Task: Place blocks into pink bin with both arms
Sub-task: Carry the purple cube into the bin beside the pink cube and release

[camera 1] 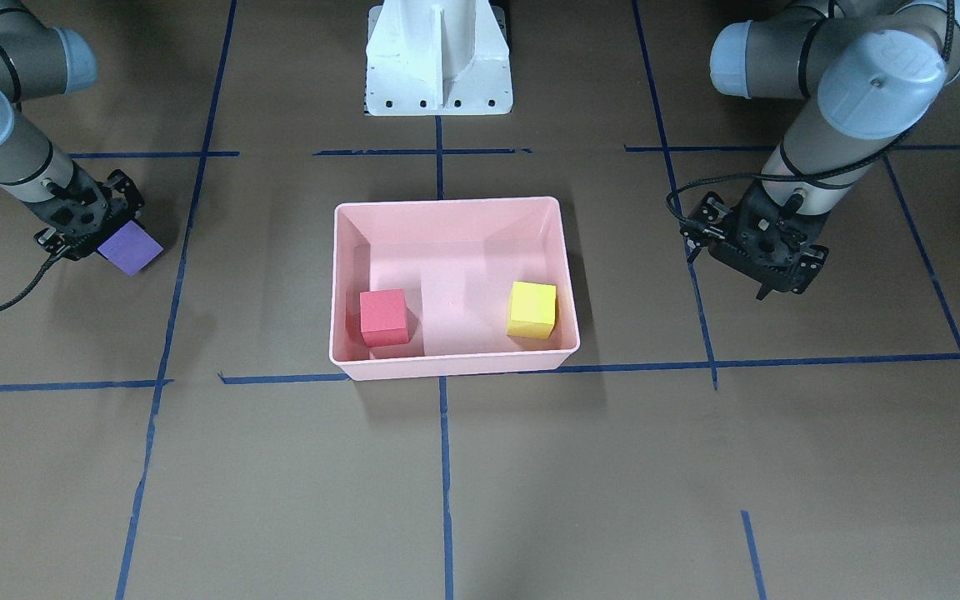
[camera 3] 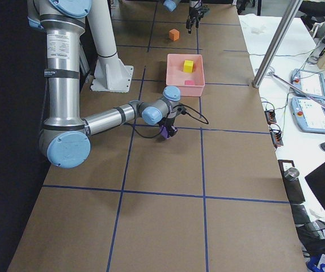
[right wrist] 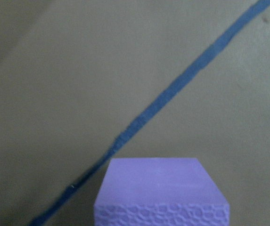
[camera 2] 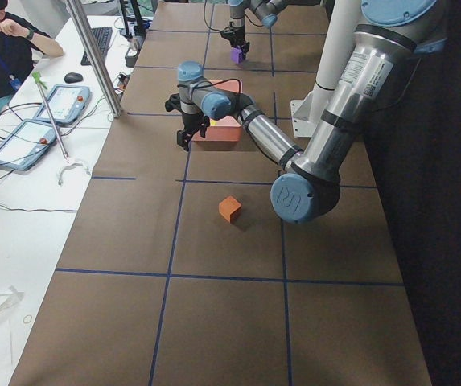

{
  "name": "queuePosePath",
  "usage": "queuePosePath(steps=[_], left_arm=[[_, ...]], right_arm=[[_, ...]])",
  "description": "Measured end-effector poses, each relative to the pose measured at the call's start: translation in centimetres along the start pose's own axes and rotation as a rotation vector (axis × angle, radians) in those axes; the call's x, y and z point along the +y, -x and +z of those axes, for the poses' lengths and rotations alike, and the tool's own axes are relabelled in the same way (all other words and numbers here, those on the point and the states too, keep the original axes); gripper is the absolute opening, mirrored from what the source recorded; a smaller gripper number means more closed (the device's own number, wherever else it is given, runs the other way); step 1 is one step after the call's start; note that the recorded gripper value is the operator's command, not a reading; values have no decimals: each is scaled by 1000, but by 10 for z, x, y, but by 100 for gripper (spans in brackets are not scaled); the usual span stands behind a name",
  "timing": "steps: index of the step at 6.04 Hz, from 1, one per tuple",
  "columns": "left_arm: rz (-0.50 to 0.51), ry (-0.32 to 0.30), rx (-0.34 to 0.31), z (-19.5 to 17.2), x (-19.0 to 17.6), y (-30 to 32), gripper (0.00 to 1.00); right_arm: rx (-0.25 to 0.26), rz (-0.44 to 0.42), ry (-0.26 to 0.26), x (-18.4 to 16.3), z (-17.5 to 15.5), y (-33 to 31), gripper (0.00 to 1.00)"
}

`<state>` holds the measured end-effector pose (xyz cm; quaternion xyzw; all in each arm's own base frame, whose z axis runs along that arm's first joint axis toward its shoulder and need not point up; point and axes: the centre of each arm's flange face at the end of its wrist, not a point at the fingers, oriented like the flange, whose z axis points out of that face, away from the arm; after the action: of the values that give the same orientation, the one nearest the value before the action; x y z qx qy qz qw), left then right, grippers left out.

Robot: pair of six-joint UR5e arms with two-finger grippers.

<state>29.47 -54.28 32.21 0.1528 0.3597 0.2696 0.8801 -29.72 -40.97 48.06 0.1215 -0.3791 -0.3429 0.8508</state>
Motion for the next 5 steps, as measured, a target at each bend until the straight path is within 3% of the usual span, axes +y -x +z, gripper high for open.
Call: queuePosePath(steps=[1,2,4,5], left_arm=[[-14,18,-7,6,16,10,100],[-46,51,-22,16,46,32,100],[-77,56,-42,31,112,83,100],[-77,32,-44,33,132,96,100]], right_arm=[[-28,134,-65,-29,-28,26,29],[-64,293,-96,-68,-57,64,31],[-86,584,-64,-155,-110,163,34],[-60,687,-78,-180,-114,214,36]])
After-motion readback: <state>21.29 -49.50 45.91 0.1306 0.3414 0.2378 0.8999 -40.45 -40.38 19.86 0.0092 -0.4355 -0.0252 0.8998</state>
